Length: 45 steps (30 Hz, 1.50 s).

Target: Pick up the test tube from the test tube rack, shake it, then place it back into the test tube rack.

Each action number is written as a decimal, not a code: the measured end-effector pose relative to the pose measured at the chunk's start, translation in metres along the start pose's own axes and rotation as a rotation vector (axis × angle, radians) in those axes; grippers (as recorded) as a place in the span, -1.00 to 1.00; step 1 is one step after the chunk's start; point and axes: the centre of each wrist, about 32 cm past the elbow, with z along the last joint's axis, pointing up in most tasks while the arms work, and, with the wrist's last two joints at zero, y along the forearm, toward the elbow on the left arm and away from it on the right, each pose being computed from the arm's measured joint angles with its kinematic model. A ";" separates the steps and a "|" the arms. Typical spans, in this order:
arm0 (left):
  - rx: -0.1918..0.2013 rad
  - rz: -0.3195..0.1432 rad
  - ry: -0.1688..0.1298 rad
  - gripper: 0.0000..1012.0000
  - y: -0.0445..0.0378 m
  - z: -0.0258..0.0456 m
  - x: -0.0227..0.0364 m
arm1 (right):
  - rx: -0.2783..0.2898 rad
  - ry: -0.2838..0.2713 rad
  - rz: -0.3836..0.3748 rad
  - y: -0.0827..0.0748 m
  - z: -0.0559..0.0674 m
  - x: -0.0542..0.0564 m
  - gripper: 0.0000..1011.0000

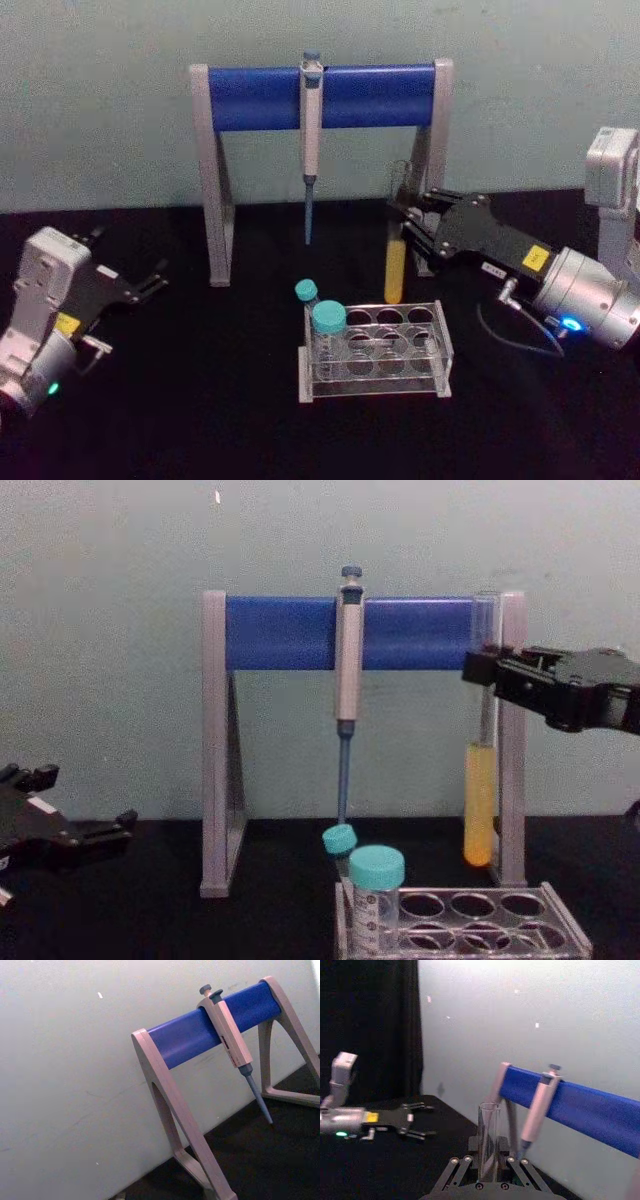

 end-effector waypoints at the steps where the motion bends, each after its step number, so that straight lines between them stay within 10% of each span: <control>1: 0.000 0.000 0.000 0.98 0.0000 0.0000 0.0000 | 0.004 0.005 0.016 0.000 0.000 -0.002 -0.55; 23: 0.000 0.000 0.000 0.98 0.0000 0.0000 0.0000 | -0.002 -0.001 0.015 -0.037 0.012 -0.030 -0.55; 45: 0.000 0.000 0.000 0.98 0.0000 0.0000 0.0000 | -0.034 -0.054 -0.092 -0.038 0.008 -0.007 -0.55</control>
